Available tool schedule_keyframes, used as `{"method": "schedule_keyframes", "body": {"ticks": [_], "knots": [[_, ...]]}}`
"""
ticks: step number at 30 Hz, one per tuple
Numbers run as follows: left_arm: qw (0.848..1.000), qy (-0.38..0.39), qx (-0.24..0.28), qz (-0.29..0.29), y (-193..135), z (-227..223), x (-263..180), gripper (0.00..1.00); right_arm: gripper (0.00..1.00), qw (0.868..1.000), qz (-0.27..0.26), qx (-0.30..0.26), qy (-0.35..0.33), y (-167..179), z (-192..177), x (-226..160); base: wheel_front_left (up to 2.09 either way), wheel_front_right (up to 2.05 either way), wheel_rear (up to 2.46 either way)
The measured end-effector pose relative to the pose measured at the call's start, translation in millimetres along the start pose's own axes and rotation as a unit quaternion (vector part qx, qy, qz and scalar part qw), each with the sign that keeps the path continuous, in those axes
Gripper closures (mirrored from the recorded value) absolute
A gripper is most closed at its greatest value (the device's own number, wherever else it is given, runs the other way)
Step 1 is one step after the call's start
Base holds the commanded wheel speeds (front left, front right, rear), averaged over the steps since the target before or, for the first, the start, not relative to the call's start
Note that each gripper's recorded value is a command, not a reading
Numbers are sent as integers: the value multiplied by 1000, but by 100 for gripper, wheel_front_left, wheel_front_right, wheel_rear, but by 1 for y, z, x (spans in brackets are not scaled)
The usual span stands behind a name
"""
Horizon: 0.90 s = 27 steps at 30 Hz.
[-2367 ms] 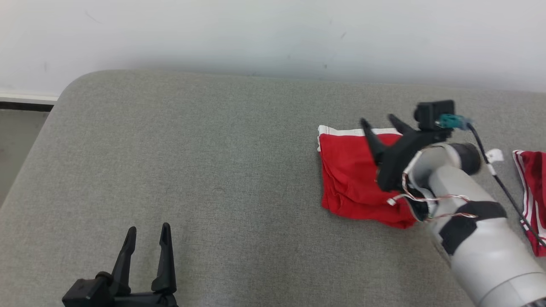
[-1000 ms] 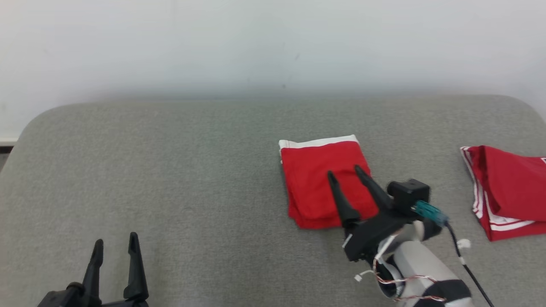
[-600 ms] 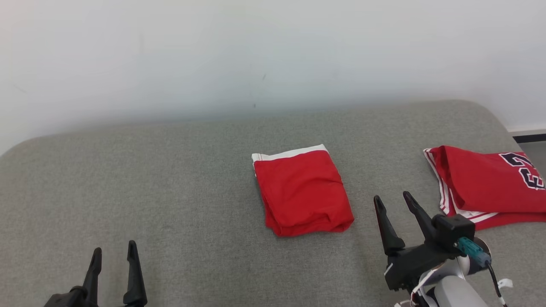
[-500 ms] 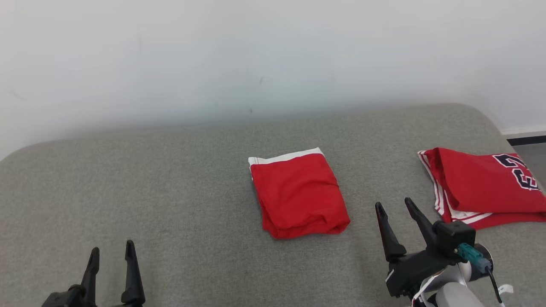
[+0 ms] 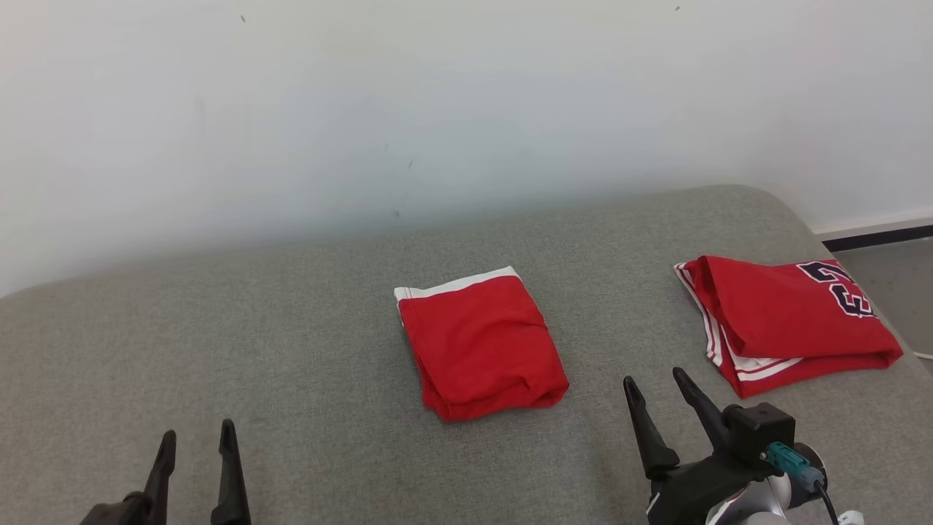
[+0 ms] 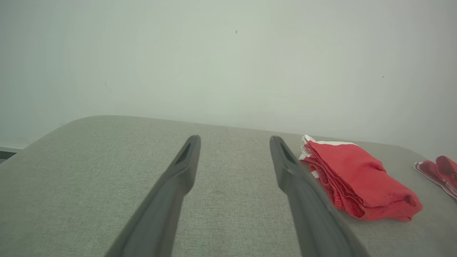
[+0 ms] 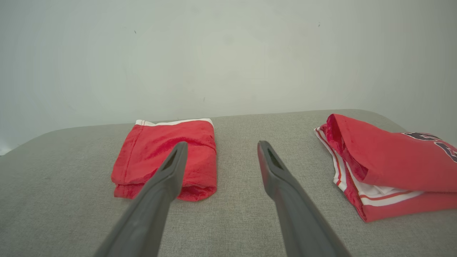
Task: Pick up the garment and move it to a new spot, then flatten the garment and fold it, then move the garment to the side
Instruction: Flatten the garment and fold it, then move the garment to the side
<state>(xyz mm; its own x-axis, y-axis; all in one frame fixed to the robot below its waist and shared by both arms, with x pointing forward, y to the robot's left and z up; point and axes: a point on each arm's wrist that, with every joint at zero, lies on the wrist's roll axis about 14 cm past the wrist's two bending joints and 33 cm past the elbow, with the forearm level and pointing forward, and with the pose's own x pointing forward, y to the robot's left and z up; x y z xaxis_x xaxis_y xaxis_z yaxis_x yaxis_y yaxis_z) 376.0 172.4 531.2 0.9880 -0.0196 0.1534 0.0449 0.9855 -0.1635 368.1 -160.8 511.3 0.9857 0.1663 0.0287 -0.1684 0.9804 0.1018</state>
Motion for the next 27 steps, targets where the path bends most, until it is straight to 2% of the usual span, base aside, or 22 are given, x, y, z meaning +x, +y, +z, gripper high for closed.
{"method": "schedule_keyframes", "body": {"ticks": [27], "knots": [[1000, 25, 5, 6, 2, -15, -9, 0, 0, 999, -5, 34, 16, 4, -8, -2, 0, 0, 0]]}}
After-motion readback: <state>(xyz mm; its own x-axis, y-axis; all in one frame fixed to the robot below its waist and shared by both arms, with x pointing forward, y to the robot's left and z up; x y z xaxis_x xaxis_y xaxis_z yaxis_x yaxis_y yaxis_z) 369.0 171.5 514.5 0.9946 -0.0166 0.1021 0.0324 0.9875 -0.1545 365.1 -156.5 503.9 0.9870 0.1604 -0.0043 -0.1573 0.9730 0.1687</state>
